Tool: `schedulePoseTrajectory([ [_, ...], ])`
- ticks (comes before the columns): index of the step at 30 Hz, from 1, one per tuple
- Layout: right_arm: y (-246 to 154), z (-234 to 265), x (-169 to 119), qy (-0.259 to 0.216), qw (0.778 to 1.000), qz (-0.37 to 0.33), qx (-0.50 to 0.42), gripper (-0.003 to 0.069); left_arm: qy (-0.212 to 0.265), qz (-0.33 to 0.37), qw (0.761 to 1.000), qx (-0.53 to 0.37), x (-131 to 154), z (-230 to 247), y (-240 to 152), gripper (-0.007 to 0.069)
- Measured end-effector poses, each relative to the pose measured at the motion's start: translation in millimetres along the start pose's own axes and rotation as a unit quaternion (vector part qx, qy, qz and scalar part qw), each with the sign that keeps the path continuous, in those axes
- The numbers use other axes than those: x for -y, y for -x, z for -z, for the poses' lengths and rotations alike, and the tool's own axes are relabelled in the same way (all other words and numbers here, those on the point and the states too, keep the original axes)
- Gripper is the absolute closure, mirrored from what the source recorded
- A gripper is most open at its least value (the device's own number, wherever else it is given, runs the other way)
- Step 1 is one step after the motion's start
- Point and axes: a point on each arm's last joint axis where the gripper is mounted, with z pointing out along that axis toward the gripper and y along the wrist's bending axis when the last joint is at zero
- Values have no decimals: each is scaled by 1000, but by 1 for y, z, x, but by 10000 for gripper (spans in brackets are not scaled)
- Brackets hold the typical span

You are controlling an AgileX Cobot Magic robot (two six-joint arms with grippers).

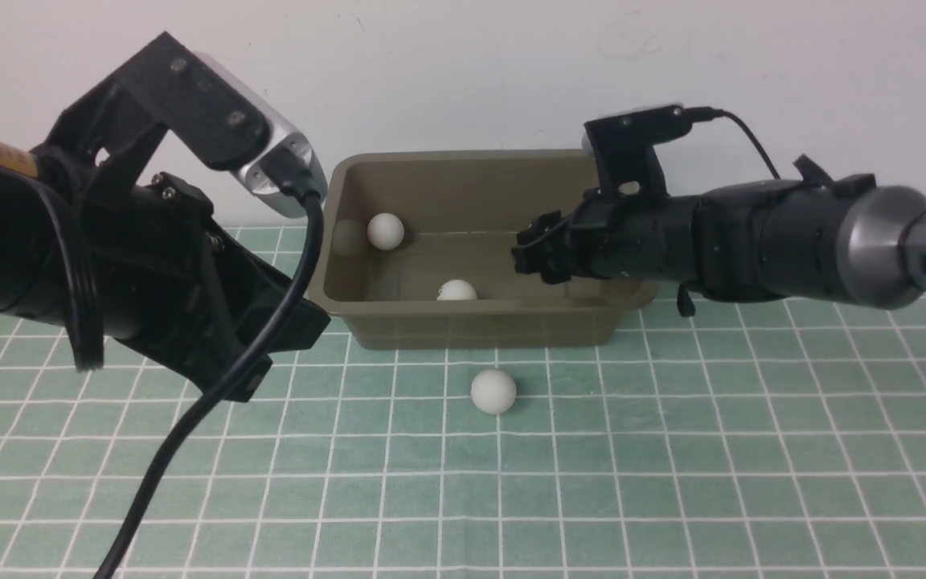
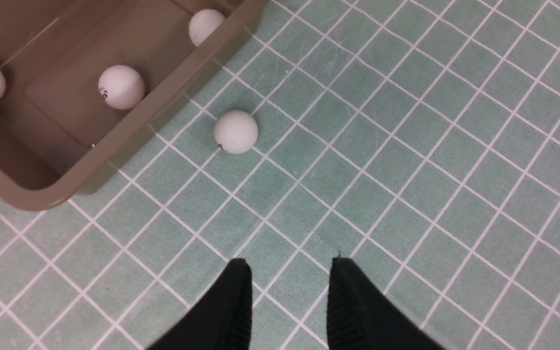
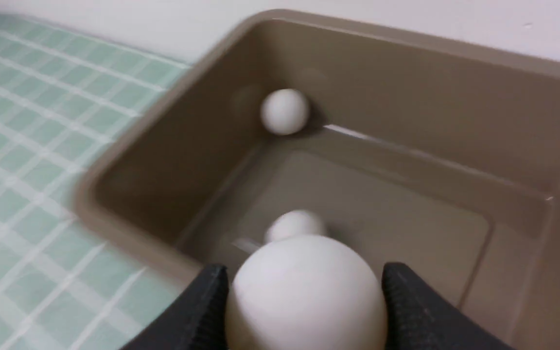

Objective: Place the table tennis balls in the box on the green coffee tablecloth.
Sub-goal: 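Release the ping pong ball into the bin and lift the gripper away, then reach for and grasp a ping pong ball on the table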

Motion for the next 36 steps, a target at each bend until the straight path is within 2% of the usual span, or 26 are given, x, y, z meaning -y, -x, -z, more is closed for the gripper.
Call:
schedulePoseTrajectory([
  [6, 35, 62, -2, -3, 998, 21, 62, 156, -5, 0, 1000, -6, 1, 0, -1, 419],
  [12, 17, 118, 1, -59, 996, 32, 60, 164, -5, 0, 1000, -6, 1, 0, -1, 419],
  [16, -13, 156, -25, -24, 997, 55, 51, 164, -5, 0, 1000, -6, 1, 0, -1, 419],
  [18, -33, 168, -48, 18, 996, 77, 38, 164, -5, 0, 1000, -6, 1, 0, -1, 419],
  [21, -62, 167, -77, 66, 991, 112, -1, 165, -5, 0, 1000, -6, 1, 0, -1, 419],
  [24, -77, 156, -93, 73, 988, 135, -30, 165, -5, 0, 1000, -6, 1, 0, -1, 419],
  [28, -98, 129, -94, 26, 986, 144, -85, 165, -5, 0, 1000, -7, 1, 0, -1, 419],
  [31, -110, 111, -89, -28, 983, 139, -119, 165, -7, 1, 1000, -10, 1, 0, -2, 419],
  [36, -111, 104, -90, -36, 982, 136, -126, 165, -13, 2, 1000, -16, 2, 0, -3, 419],
])
